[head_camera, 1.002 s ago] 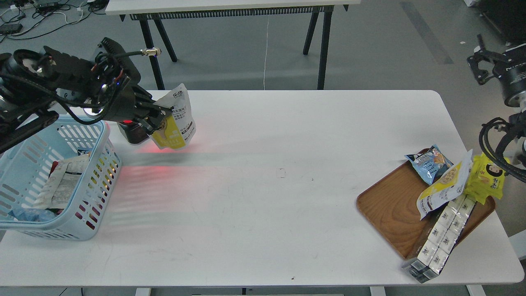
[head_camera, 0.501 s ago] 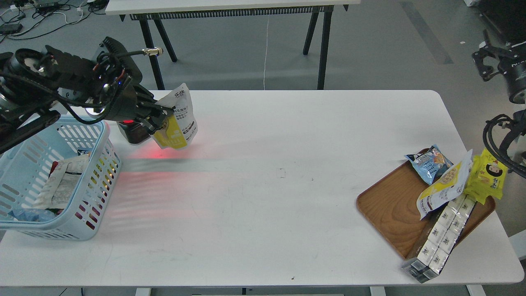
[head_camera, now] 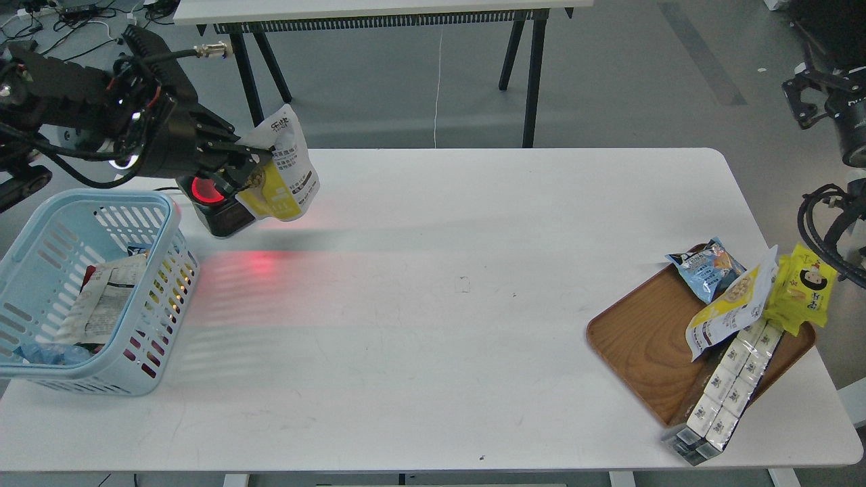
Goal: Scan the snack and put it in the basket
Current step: 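Lower the yellow bag into the blue basket and release it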
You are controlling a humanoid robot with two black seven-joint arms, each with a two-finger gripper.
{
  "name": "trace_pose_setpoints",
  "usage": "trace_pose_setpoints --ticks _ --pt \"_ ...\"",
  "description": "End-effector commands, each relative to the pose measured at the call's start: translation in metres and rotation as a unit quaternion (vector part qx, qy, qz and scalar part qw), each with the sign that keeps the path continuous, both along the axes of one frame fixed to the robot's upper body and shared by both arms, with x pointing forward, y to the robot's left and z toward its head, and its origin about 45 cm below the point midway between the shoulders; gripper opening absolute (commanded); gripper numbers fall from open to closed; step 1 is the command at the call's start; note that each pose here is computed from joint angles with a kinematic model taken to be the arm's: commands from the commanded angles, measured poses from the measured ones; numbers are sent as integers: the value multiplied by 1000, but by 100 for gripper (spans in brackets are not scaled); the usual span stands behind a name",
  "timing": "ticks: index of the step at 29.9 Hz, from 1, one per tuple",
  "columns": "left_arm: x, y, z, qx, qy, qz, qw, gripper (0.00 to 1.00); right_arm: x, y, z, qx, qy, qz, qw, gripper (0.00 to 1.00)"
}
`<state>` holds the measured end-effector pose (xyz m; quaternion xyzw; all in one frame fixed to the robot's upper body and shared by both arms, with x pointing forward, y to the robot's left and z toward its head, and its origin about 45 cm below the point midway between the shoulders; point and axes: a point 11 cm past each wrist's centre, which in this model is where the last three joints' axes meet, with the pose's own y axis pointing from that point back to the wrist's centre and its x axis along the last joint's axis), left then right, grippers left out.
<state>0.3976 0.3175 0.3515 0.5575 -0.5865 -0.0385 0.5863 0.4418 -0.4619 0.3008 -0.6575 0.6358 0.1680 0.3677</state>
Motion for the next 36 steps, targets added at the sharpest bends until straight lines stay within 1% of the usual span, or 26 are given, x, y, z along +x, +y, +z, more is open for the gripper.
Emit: trace_pose_setpoints --ticks 1,9,12,15,19,27,31,36 --pt "-10 27 22 9 -23 23 999 0 0 0 -2 1 1 -1 1000 99" --pt "-35 104 51 46 -45 114 991 0 1 3 -2 2 1 3 1000 99" --pt "-45 124 57 57 -48 138 988 0 0 1 -3 1 3 0 1000 99" --pt "-54 141 57 68 -43 158 984 0 -1 0 -5 0 5 -2 1000 99" --pt "-66 159 44 84 -18 179 980 0 0 -1 -5 1 5 -4 1000 99" --pt "-77 168 10 102 33 186 977 0 1 0 -3 1 3 -3 1000 99" --pt "-74 159 2 84 46 179 979 0 1 0 -3 1 3 -3 1000 99" --pt "-70 151 -2 75 50 171 981 0 2 0 -1 0 1 -2 1000 99"
